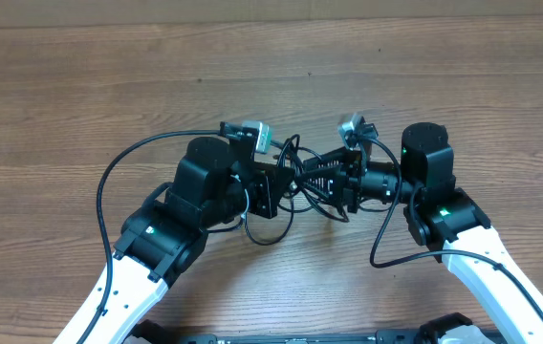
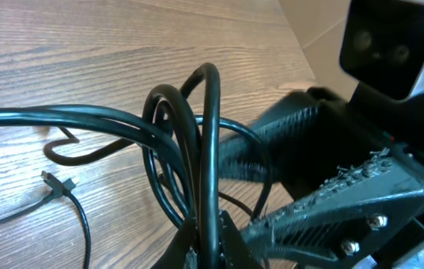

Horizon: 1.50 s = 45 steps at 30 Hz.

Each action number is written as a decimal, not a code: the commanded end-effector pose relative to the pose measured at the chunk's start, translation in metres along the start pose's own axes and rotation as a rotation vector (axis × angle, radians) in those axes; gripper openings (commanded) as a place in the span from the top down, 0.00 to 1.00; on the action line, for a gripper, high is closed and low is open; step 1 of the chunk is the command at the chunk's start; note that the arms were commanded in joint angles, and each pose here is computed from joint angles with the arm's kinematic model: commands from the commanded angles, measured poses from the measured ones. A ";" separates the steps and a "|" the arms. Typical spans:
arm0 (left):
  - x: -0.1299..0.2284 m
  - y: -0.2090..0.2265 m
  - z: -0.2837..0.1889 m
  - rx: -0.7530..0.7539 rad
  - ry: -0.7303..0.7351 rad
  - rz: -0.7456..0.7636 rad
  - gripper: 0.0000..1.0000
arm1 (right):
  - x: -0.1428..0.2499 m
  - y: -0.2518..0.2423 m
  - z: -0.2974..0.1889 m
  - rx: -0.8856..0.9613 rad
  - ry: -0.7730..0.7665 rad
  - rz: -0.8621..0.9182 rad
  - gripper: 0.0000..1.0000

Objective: Untangle cables

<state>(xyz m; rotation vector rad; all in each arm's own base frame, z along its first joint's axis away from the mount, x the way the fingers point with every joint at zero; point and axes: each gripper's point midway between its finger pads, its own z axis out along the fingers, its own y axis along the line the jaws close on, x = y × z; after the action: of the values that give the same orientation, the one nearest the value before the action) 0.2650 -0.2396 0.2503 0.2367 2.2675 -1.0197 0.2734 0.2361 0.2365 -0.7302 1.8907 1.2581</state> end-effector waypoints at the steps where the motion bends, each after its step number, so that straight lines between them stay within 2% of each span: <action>1: 0.002 -0.020 -0.004 0.089 0.029 0.033 0.96 | -0.010 -0.015 0.000 0.101 -0.031 -0.032 0.55; 10: 0.002 -0.026 -0.005 0.126 0.036 0.026 0.96 | -0.011 -0.024 -0.001 0.152 -0.036 -0.027 0.53; 17: 0.000 -0.028 -0.005 0.135 0.032 0.014 0.96 | 0.000 -0.047 -0.006 0.283 -0.013 0.024 0.55; 19: 0.000 -0.027 -0.005 0.126 0.027 0.014 0.95 | 0.001 -0.048 -0.006 0.290 -0.007 0.031 0.60; 21: -0.001 -0.025 -0.004 0.117 0.021 0.012 0.96 | 0.001 -0.048 -0.006 0.290 -0.007 0.031 0.71; 22: -0.003 -0.023 -0.004 0.103 0.013 0.001 0.96 | 0.001 -0.048 -0.006 0.289 -0.007 0.031 0.89; 23: -0.004 -0.023 -0.004 0.104 0.011 -0.004 0.95 | 0.002 -0.047 -0.006 0.279 -0.005 0.031 0.96; 31: -0.011 -0.012 -0.003 0.039 -0.033 -0.008 0.96 | 0.004 -0.033 -0.002 0.199 0.009 0.032 0.96; 40: -0.033 0.024 -0.007 -0.159 -0.174 -0.144 0.96 | 0.006 -0.012 0.000 0.075 0.025 0.028 0.96; 45: -0.032 0.040 -0.011 -0.242 -0.198 -0.197 0.95 | 0.004 0.001 0.001 0.000 0.025 0.012 0.96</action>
<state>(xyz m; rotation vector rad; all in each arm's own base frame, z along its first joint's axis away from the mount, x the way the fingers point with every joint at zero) 0.2877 -0.2204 0.2405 -0.0359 2.2913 -0.9063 0.2817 0.2300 0.2216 -0.6604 1.9764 1.1786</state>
